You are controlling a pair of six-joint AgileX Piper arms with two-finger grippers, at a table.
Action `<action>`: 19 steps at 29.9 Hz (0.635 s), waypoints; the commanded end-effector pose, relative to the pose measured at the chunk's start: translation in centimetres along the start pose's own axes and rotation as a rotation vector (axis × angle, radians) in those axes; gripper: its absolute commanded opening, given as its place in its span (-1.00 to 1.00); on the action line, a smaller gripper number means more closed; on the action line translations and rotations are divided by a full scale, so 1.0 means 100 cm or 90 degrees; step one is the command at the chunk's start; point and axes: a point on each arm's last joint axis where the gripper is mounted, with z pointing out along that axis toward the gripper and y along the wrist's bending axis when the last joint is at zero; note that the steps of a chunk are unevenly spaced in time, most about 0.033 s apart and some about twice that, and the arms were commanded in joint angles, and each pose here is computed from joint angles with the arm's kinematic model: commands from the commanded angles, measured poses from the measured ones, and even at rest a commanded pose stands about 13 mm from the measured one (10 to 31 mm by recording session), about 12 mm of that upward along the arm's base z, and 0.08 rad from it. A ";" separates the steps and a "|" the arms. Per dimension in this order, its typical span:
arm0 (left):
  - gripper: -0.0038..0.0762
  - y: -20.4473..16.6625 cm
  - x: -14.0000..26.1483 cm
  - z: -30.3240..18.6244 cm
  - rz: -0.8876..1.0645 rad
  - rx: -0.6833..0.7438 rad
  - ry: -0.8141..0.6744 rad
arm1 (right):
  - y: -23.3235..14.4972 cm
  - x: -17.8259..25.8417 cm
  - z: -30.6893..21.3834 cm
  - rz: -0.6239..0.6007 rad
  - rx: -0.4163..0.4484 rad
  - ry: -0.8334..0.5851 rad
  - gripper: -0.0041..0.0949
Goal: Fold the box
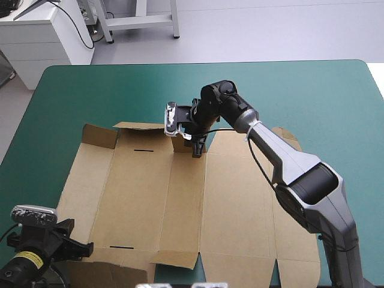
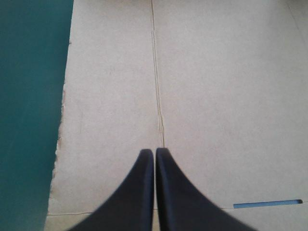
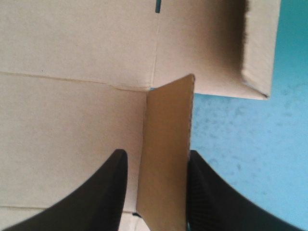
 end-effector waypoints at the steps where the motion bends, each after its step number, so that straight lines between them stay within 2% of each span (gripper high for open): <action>1: -0.92 0.000 -0.012 -0.004 -0.001 -0.001 -0.049 | -0.002 -0.011 -0.073 -0.007 0.121 -0.014 -0.23; 5: -0.92 0.000 -0.012 -0.004 -0.001 -0.001 -0.049 | -0.002 0.001 -0.121 0.080 0.211 0.030 -0.33; 10: -0.92 0.000 -0.012 -0.004 -0.001 -0.001 -0.049 | 0.003 0.025 -0.181 0.217 0.263 0.016 -0.53; 14: -0.92 0.000 -0.012 -0.004 -0.001 -0.001 -0.048 | 0.011 0.053 -0.232 0.332 0.329 -0.016 -0.72; 17: -0.92 0.000 -0.013 -0.005 0.000 -0.001 -0.052 | 0.024 0.081 -0.261 0.407 0.367 -0.014 -0.75; 19: -0.92 0.001 -0.017 -0.009 -0.006 -0.001 -0.060 | 0.036 0.100 -0.270 0.450 0.374 0.001 -0.75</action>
